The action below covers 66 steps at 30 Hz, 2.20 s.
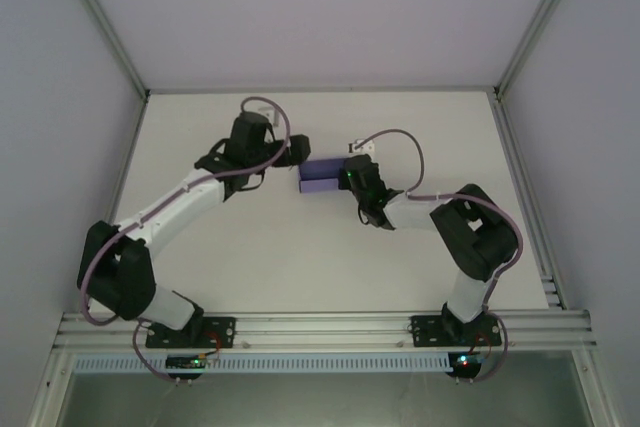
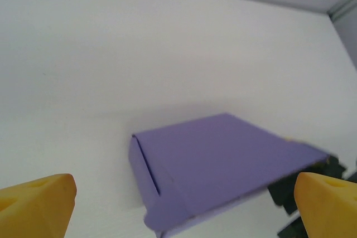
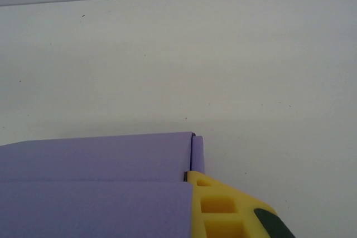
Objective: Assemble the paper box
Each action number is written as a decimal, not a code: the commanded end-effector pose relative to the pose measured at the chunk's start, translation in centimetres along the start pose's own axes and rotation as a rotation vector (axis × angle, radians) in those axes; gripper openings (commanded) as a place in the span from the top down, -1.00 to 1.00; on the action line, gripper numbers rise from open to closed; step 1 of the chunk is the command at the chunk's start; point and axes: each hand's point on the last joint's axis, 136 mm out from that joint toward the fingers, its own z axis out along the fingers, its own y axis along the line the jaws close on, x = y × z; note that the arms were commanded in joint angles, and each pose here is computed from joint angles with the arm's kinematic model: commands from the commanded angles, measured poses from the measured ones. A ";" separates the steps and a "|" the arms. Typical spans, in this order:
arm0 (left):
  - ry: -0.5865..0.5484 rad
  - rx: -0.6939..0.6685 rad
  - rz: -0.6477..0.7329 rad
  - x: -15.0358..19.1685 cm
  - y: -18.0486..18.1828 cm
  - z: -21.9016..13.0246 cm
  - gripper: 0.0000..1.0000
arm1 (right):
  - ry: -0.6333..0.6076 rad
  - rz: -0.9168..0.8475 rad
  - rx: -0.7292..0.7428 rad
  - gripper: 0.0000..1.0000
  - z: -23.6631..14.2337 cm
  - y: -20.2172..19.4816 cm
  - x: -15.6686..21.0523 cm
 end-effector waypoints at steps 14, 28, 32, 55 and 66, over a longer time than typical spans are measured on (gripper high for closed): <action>0.349 0.111 -0.350 6.9 4.2 10.1 -0.84 | 0.154 -0.114 0.030 0.74 -0.8 -0.5 6.7; 0.465 0.140 -0.432 12.3 6.2 12.4 -0.22 | 0.202 -0.135 -0.008 0.28 -3.8 -0.7 6.5; 0.474 0.138 -0.446 13.1 6.6 12.7 -0.12 | 0.231 -0.133 -0.027 -0.08 -5.5 -0.9 6.2; 0.491 0.229 -0.538 16.2 9.3 12.4 0.55 | 0.389 0.239 -0.343 -0.99 -8.7 -1.5 1.3; 0.477 0.295 -0.583 16.7 10.4 12.5 0.55 | 0.578 0.483 -0.500 -0.94 -3.6 0.8 0.2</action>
